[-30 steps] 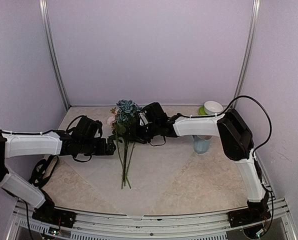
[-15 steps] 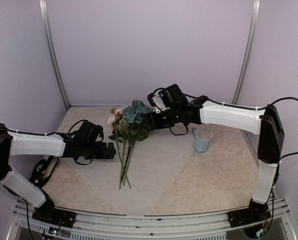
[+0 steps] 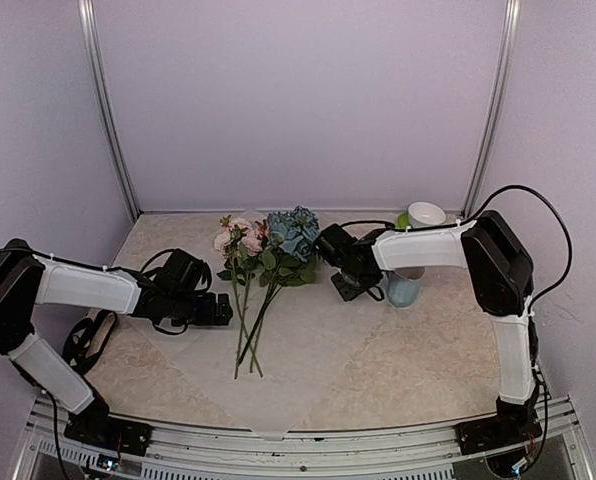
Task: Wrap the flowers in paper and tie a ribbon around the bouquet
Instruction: Adjust the fake flower with the flattened wrapping paper, then pick up the bottom corner of the flattened wrapping paper from the center of the board, then fold the bottom corner of the flattened wrapping paper at the center of the board, then press the fold line of the 1/4-folded wrapping paper.
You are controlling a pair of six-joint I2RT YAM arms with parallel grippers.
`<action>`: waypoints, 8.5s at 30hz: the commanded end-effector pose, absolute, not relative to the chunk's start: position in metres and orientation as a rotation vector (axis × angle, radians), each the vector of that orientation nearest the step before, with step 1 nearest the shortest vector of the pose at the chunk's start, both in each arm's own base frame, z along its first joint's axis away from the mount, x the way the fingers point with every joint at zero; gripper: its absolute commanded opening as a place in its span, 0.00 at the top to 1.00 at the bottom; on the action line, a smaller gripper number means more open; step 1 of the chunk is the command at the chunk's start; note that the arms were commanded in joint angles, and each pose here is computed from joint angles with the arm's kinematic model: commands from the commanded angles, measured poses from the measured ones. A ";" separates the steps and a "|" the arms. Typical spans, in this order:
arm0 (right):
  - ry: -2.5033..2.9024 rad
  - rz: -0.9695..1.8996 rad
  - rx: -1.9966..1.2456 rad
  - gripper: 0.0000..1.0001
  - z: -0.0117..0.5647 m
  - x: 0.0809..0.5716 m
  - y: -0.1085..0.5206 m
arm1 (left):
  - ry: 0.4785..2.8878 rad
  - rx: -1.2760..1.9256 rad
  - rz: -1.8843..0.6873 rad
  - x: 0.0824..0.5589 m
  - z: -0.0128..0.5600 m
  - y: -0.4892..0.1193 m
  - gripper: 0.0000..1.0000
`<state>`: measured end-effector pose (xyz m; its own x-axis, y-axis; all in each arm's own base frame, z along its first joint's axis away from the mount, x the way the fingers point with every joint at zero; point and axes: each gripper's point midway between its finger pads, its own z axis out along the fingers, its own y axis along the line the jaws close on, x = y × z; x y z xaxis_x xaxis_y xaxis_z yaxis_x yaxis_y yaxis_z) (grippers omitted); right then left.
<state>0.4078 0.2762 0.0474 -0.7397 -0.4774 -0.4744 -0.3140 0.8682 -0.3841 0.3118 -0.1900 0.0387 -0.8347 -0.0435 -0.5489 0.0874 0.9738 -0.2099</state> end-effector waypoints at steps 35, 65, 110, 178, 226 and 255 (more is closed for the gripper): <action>2.505 -0.683 -0.376 0.62 0.044 0.388 0.128 | 2.597 0.097 -0.334 0.316 0.006 -0.209 0.01; 2.632 -0.005 -1.029 0.05 -0.017 0.280 0.320 | 2.661 -0.111 -0.185 0.299 0.008 -0.141 0.01; 1.926 0.581 -1.603 0.15 0.119 0.136 0.402 | 2.407 0.299 -0.152 0.299 0.110 -0.218 0.01; 2.179 1.177 -1.410 0.92 0.056 0.193 0.432 | 2.212 0.689 -0.602 0.217 0.058 -0.263 0.18; 2.535 1.177 -1.295 1.00 0.030 0.145 0.358 | 2.258 0.531 -0.668 0.191 0.071 -0.245 0.53; 2.689 1.006 -1.183 1.00 0.026 0.185 0.354 | 2.368 0.705 -0.523 0.177 0.035 -0.264 0.17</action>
<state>0.1658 0.3528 0.0314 -0.7018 -0.6678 -0.2479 -0.6524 0.4629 0.6001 0.1662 -0.2616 0.0396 -0.6614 0.3449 -0.6661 0.6203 0.7507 -0.2272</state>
